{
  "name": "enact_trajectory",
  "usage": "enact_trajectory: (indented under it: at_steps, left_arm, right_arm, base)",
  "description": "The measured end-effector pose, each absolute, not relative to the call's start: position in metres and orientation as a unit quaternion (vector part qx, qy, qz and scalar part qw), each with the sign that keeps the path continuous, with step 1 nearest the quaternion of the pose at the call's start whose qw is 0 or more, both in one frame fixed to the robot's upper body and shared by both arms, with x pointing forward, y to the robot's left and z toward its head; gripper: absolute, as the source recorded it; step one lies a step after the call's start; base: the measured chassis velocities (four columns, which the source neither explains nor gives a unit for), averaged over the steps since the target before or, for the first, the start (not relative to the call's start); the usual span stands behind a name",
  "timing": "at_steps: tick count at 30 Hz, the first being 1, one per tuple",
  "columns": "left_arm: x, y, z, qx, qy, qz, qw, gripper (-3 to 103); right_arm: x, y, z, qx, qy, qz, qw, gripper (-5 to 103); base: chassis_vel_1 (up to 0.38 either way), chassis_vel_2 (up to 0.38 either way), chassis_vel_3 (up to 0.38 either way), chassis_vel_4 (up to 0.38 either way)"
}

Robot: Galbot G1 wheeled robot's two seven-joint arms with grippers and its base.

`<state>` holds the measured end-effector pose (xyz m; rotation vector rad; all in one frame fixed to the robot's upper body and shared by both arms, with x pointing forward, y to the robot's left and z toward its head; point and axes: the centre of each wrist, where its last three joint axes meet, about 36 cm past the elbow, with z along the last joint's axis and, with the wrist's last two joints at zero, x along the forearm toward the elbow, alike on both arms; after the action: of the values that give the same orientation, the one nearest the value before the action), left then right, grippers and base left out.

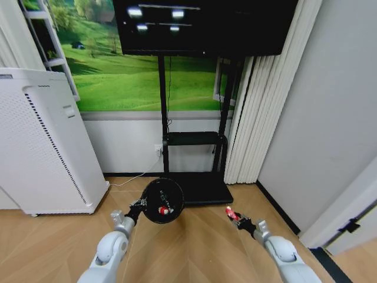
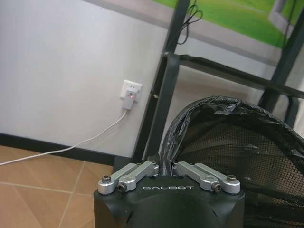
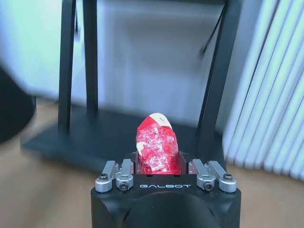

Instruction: Pick up the trash bin and place the garbage on the floor into it.

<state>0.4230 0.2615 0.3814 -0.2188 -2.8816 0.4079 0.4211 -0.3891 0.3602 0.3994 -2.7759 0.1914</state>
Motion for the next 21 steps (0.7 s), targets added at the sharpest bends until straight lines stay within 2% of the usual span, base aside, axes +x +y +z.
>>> enact_trajectory:
  at_steps: [1, 3, 6, 8, 12, 14, 21]
  left_arm:
    - [0.423, 0.262, 0.381, -0.074, -0.981, 0.139, 0.111, 4]
    - [0.433, 0.253, 0.369, -0.056, -0.978, 0.152, 0.131, 4]
    - [0.435, 0.249, 0.366, -0.05, -0.977, 0.157, 0.138, 4]
    - [0.442, 0.23, 0.354, -0.039, -0.971, 0.173, 0.163, 4]
    - [0.447, 0.214, 0.348, -0.061, -0.965, 0.18, 0.181, 4]
    - [0.451, 0.192, 0.343, -0.108, -0.96, 0.169, 0.194, 4]
    - [0.448, 0.141, 0.337, -0.165, -0.95, 0.157, 0.212, 4]
  right_arm:
    - [0.421, -0.389, 0.36, 0.14, -0.974, 0.067, 0.165, 45]
    - [0.419, -0.368, 0.403, 0.148, -0.981, 0.031, 0.12, 45]
    - [0.417, -0.362, 0.411, 0.152, -0.982, 0.024, 0.112, 45]
    - [0.405, -0.337, 0.435, 0.182, -0.979, 0.016, 0.093, 45]
    - [0.392, -0.316, 0.445, 0.215, -0.972, 0.021, 0.088, 45]
    - [0.387, -0.298, 0.452, 0.245, -0.965, 0.032, 0.089, 45]
    - [0.387, -0.287, 0.45, 0.269, -0.955, 0.066, 0.103, 44]
  base:
    - [0.0, 0.0, 0.0, 0.0]
    - [0.0, 0.0, 0.0, 0.0]
    - [0.0, 0.0, 0.0, 0.0]
    - [0.0, 0.0, 0.0, 0.0]
    - [0.0, 0.0, 0.0, 0.0]
    - [0.0, 0.0, 0.0, 0.0]
    - [0.0, 0.0, 0.0, 0.0]
